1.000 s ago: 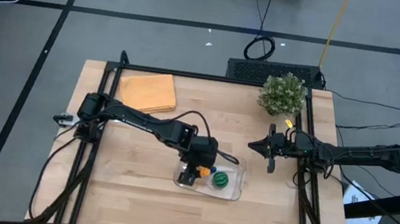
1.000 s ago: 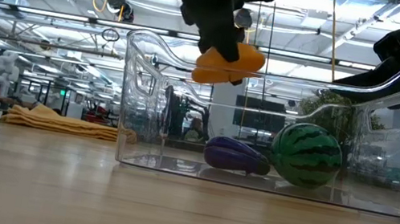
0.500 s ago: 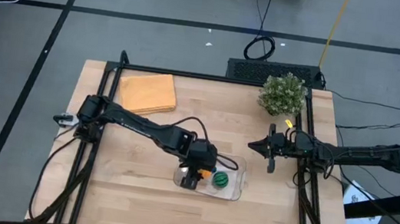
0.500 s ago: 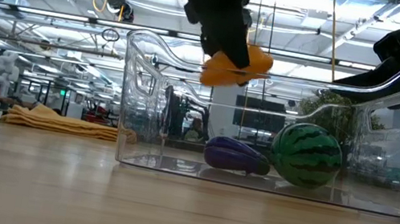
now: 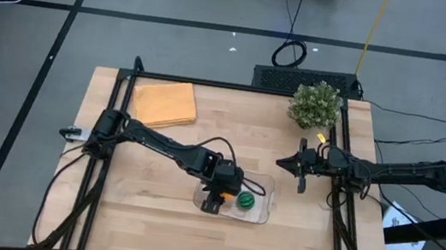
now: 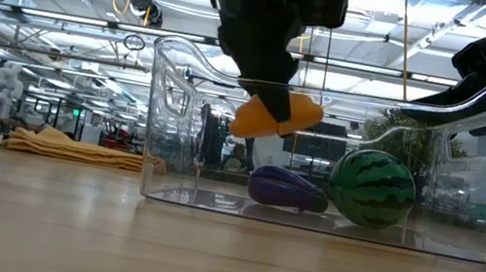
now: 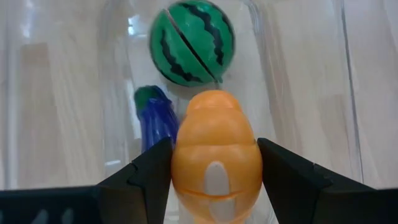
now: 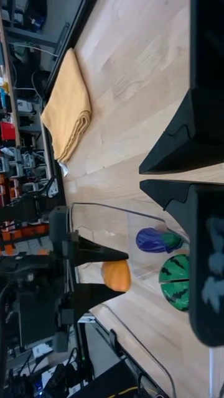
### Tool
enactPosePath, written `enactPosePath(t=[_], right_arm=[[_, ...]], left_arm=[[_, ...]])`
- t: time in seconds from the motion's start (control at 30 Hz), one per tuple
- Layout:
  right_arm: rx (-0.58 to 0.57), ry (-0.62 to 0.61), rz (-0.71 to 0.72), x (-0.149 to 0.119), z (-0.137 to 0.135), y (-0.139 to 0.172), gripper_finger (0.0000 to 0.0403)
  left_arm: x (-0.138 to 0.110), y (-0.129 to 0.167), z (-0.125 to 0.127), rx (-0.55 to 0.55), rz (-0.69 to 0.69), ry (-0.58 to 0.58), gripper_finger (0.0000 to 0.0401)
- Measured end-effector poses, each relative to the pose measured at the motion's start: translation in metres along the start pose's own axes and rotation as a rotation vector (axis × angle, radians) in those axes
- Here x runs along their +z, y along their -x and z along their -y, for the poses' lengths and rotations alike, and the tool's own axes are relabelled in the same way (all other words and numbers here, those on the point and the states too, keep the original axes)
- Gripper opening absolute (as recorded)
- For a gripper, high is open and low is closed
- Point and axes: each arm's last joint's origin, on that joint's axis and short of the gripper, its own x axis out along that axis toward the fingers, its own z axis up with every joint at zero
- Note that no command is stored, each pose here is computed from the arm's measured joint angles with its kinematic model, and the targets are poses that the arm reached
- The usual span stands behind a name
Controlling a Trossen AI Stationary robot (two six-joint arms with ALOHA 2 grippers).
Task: Pick and placing Produce into tupperware
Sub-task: Put the orange croissant into the transparent bin
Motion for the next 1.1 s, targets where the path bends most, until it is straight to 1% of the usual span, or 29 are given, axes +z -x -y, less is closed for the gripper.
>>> enactPosePath(t=[0.1,0.2,0.47,0.53,0.8,0.93,1.1], right_arm=[[-0.001,0.002,-0.003,0.000,0.000,0.000,0.0016],[0.000,0.002,-0.001,0.000,0.000,0.000,0.0016],[0.000,0.003,0.001,0.000,0.000,0.000,0.0016],[0.000,0.002,0.001,0.000,0.000,0.000,0.0016],[0.000,0.003,0.002,0.000,0.000,0.000,0.0016],[0.000,0.003,0.002,0.000,0.000,0.000,0.0016],[0.000,0.007,0.001,0.000,0.000,0.000,0.0016]], left_arm=[[-0.001,0.000,0.005,-0.037,-0.012,-0.034,0.0211],[-0.002,-0.003,0.009,-0.051,-0.015,-0.055,0.0211],[-0.003,-0.011,0.005,-0.047,-0.033,-0.004,0.0211],[-0.001,-0.010,0.005,-0.041,-0.011,0.002,0.0211],[0.000,-0.010,0.007,-0.056,-0.002,-0.004,0.0211],[0.000,-0.010,0.007,-0.060,-0.001,-0.032,0.0211],[0.000,-0.010,0.008,-0.090,-0.001,-0.065,0.0211]])
